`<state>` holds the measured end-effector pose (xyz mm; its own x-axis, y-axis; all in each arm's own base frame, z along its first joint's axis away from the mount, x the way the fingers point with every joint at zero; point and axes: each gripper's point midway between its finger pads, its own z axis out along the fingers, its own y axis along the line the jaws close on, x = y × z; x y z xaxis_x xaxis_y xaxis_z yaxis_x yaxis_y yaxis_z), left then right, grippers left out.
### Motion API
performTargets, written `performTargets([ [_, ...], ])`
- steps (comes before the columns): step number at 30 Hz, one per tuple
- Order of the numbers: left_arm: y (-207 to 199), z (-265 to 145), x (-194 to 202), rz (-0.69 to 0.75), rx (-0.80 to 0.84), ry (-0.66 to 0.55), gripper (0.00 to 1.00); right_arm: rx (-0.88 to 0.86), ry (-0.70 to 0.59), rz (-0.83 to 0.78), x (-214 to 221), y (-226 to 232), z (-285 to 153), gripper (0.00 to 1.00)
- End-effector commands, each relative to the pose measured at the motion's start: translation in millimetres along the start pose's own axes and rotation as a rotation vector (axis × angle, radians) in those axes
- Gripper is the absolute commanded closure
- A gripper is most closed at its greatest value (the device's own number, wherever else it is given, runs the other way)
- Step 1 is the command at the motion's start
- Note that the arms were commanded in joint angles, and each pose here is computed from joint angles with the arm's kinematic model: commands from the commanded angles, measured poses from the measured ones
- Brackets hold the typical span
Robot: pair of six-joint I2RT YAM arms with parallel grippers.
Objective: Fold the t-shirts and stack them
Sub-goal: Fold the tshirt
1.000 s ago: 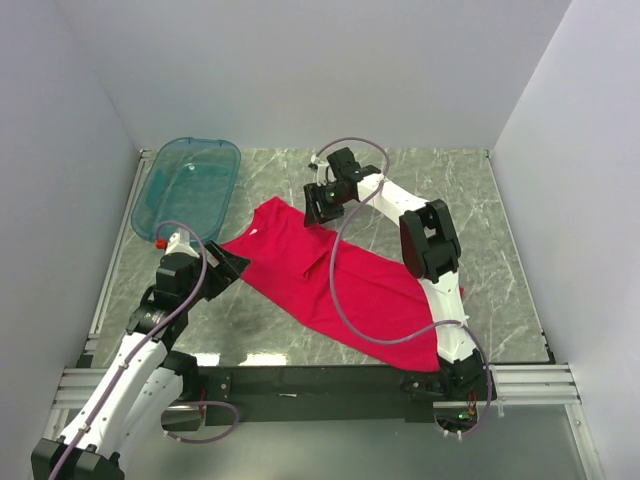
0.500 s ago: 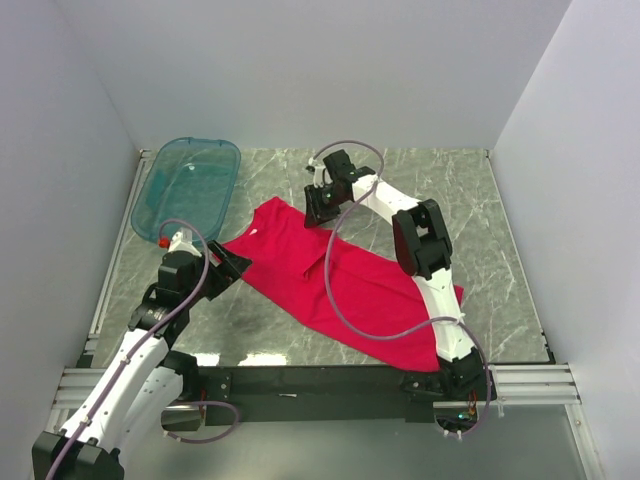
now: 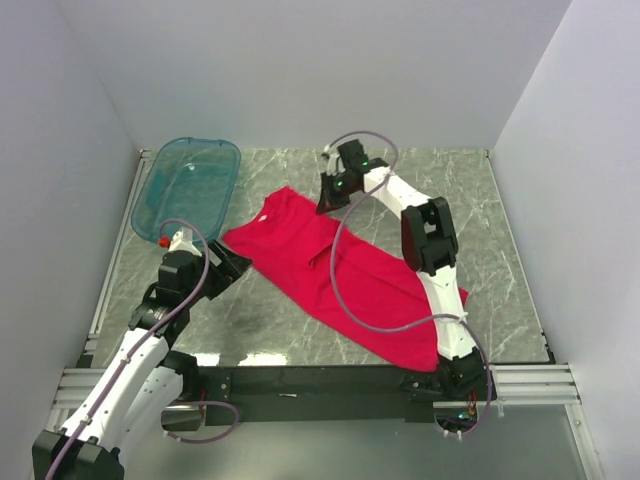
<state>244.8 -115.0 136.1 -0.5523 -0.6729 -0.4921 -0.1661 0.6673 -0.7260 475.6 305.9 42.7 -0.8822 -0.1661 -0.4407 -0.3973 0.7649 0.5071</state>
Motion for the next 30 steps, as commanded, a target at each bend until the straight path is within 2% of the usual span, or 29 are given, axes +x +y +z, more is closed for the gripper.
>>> performTargets([
  [1,-13.9,2.8,-6.3,0.013,0.053,-0.007,0.12,0.052,-0.22,0.068,-77.5,-31.2,-46.0,1.0],
  [10,-26.9,8.1,-10.4,0.029,0.084,0.009,0.14,0.215,-0.448,0.245,-138.5,-112.2,-87.1,0.99],
  [11,-29.4,8.7,-11.5,0.031,0.09,0.011,0.14,0.25,-0.46,0.254,-139.7,-121.3,-88.9,0.85],
  [13,-31.5,12.2,-11.1,0.03,0.094,0.021,0.14,0.271,-0.471,0.261,-141.4,-130.8,-93.9,0.72],
  [14,-35.8,13.8,-13.2,0.029,0.112,0.017,0.14,0.283,-0.473,0.272,-140.7,-139.3,-99.6,0.61],
  [17,-42.1,22.2,-11.3,0.022,0.138,0.044,0.16,0.319,-0.46,0.289,-131.4,-159.4,-115.6,0.52],
  [20,-46.6,34.2,-6.5,0.012,0.15,0.095,0.18,0.35,-0.423,0.309,-110.2,-180.2,-124.6,0.47],
  [21,-51.8,38.6,-8.4,0.015,0.169,0.096,0.2,0.359,-0.439,0.294,-111.0,-183.9,-143.3,0.47],
  [22,-53.8,46.7,-6.2,0.011,0.165,0.127,0.2,0.37,-0.4,0.299,-93.5,-190.5,-139.7,0.46],
  [24,-61.6,57.0,-6.0,0.033,0.178,0.144,0.21,0.383,-0.399,0.185,-91.1,-183.1,-164.3,0.44],
  [25,-66.0,69.5,-6.8,0.037,0.165,0.162,0.22,0.331,-0.344,0.142,-73.5,-174.1,-159.5,0.42],
  [26,-73.5,75.4,-1.2,0.056,0.177,0.186,0.22,0.278,-0.329,0.061,-69.0,-151.5,-176.8,0.4],
  [27,-77.4,83.0,1.7,0.074,0.178,0.199,0.23,0.238,-0.289,-0.113,-58.9,-139.7,-182.8,0.4],
  [28,-81.7,100.9,5.7,0.084,0.161,0.232,0.24,0.131,-0.225,-0.166,-27.7,-121.6,-175.0,0.38],
  [29,-87.9,109.2,19.1,0.106,0.157,0.271,0.25,0.109,-0.22,-0.231,-15.2,-113.0,-180.9,0.32],
  [30,-89.1,118.9,27.2,0.118,0.139,0.298,0.27,0.103,-0.265,-0.39,-13.0,-88.3,-210.3,0.28],
])
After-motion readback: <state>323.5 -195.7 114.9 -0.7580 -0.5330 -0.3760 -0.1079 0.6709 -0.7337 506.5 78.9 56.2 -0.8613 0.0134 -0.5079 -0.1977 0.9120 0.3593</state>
